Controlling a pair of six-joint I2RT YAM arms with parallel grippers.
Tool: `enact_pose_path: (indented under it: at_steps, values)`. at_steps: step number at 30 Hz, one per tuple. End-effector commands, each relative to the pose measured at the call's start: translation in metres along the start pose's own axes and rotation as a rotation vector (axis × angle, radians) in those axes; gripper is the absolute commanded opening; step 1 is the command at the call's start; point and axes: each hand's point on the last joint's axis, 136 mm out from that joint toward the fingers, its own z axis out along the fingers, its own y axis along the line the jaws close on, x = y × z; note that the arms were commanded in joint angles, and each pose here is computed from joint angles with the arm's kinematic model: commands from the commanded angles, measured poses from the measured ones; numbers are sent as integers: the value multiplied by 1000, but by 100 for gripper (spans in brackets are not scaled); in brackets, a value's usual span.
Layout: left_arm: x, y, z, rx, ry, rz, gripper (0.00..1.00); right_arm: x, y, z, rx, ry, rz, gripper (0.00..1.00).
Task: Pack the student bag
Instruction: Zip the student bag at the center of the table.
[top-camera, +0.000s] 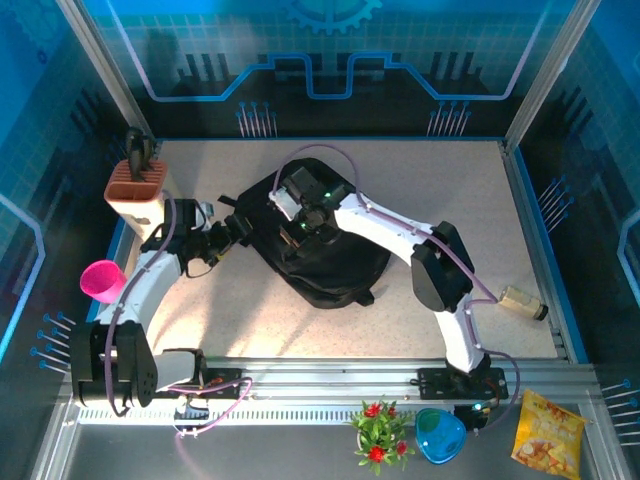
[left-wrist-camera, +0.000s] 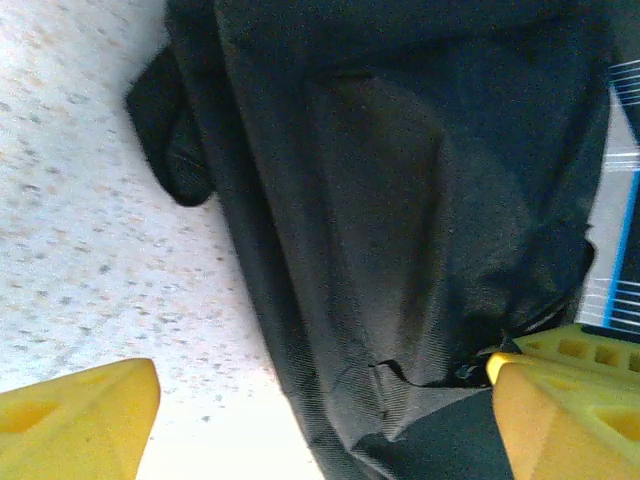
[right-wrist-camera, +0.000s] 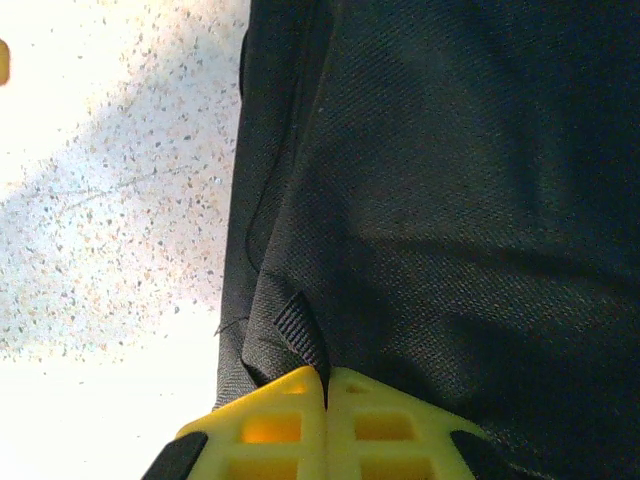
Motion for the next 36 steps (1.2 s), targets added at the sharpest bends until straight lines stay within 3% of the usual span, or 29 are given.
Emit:
enact_pose_path:
  at_steps: [1, 7, 19, 24, 28, 36]
  values:
    - [10, -18, 9, 134, 72, -39, 79, -17, -6, -21, 17, -88, 52, 0]
    - [29, -42, 31, 248, 152, -77, 66, -18, -5, -28, 12, -117, 88, 0]
    - [42, -60, 69, 283, 241, -104, 37, -20, -1, -40, -22, -145, 110, 0]
    - [44, -60, 73, 296, 265, -116, 19, -16, -7, -37, 15, -138, 123, 0]
    - [44, -58, 74, 287, 263, -113, 0, -9, -27, -33, 116, -125, 145, 0]
    - [46, -44, 76, 223, 254, -107, 0, 5, -112, -52, 484, -97, 297, 0]
